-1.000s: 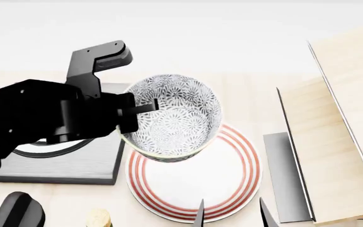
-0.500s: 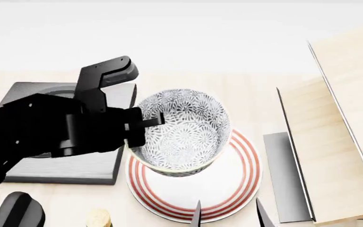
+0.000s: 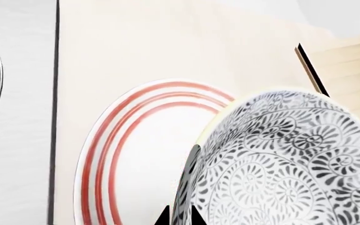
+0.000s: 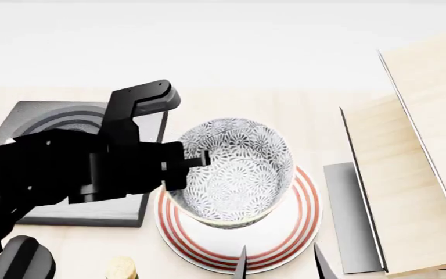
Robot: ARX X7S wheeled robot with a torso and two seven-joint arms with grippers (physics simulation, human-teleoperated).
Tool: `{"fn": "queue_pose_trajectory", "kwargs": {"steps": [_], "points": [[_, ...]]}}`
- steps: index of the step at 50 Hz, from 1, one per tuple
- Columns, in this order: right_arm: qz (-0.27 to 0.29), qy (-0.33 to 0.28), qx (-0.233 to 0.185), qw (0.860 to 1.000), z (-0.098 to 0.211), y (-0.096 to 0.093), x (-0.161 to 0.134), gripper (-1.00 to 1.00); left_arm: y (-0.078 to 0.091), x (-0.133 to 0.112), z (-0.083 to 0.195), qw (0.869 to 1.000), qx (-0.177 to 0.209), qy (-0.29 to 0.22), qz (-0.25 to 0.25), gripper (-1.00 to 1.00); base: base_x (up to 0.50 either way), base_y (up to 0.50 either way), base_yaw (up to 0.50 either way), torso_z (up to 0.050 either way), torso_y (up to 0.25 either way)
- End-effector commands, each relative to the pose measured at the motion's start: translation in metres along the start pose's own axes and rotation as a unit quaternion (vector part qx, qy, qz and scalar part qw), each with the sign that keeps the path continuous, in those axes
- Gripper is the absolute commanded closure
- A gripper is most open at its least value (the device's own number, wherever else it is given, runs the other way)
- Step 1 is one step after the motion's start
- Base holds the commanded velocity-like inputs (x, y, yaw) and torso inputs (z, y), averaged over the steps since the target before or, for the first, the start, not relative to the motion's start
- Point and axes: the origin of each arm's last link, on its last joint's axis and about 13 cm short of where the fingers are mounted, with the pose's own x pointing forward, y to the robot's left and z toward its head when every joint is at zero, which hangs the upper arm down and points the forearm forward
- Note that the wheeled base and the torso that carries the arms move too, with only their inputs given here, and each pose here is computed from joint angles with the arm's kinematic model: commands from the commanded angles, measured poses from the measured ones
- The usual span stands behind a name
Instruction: Pick up the akita bowl and put it on the plate.
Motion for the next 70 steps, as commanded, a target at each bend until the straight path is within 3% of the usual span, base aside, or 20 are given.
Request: {"fn": "queue_pose_trajectory", "kwargs": {"steps": [1,7,15,21,32,34,36,37,39,43,56,70], "points": [[0.001,0.001,-0.001,1.0,0.0,0.001,0.0,-1.0,-0.004,0.0,0.004,0.999,-0.025,-0.022,-0.038,1.0,0.0,0.0,0.0,0.0,0.0],[0.004,0.002,-0.001,1.0,-0.001,0.002,0.0,-1.0,-0.007,0.001,0.006,0.996,-0.051,-0.042,-0.063,1.0,0.0,0.0,0.0,0.0,0.0],[0.004,0.004,-0.001,1.0,-0.003,0.003,0.0,-1.0,-0.009,0.006,0.001,0.996,-0.022,-0.057,-0.06,1.0,0.0,0.0,0.0,0.001,-0.023],[0.005,0.005,-0.001,1.0,-0.004,0.003,0.0,-1.0,-0.01,0.006,0.001,0.994,-0.049,-0.059,-0.084,1.0,0.0,0.0,0.0,0.01,-0.099],[0.004,0.004,0.0,1.0,-0.003,0.002,0.0,-1.0,-0.013,0.009,-0.003,0.994,-0.034,-0.056,-0.083,1.0,0.0,0.0,0.0,0.0,0.0],[0.004,0.004,0.0,1.0,-0.004,0.002,0.0,-1.0,-0.013,0.009,-0.004,0.995,-0.017,-0.061,-0.083,1.0,0.0,0.0,0.0,0.0,0.0],[0.003,0.005,0.0,1.0,-0.003,0.002,0.0,-1.0,-0.014,0.009,-0.001,0.993,-0.042,-0.074,-0.085,1.0,0.0,0.0,0.0,0.009,-0.162],[0.003,0.005,0.0,1.0,-0.003,0.002,0.0,-1.0,-0.014,0.011,-0.005,0.996,-0.002,-0.067,-0.061,1.0,0.0,0.0,0.0,0.011,-0.223],[0.003,0.004,0.0,1.0,-0.003,0.002,0.0,-1.0,-0.014,0.01,-0.003,0.994,-0.03,-0.07,-0.08,1.0,0.0,0.0,0.0,0.012,-0.25],[0.003,0.005,0.0,1.0,-0.004,0.002,0.0,-1.0,-0.015,0.01,-0.003,0.99,-0.049,-0.071,-0.108,1.0,0.0,0.0,0.0,0.007,-0.065],[0.006,0.007,0.001,1.0,-0.005,0.003,0.0,-1.0,-0.018,0.011,-0.004,0.99,-0.043,-0.083,-0.107,1.0,0.0,0.0,0.0,0.0,0.0],[0.008,0.008,0.003,1.0,-0.006,0.004,-0.001,-1.0,-0.02,0.014,-0.006,0.984,-0.086,-0.101,-0.116,1.0,0.0,0.0,0.0,0.0,0.0]]}}
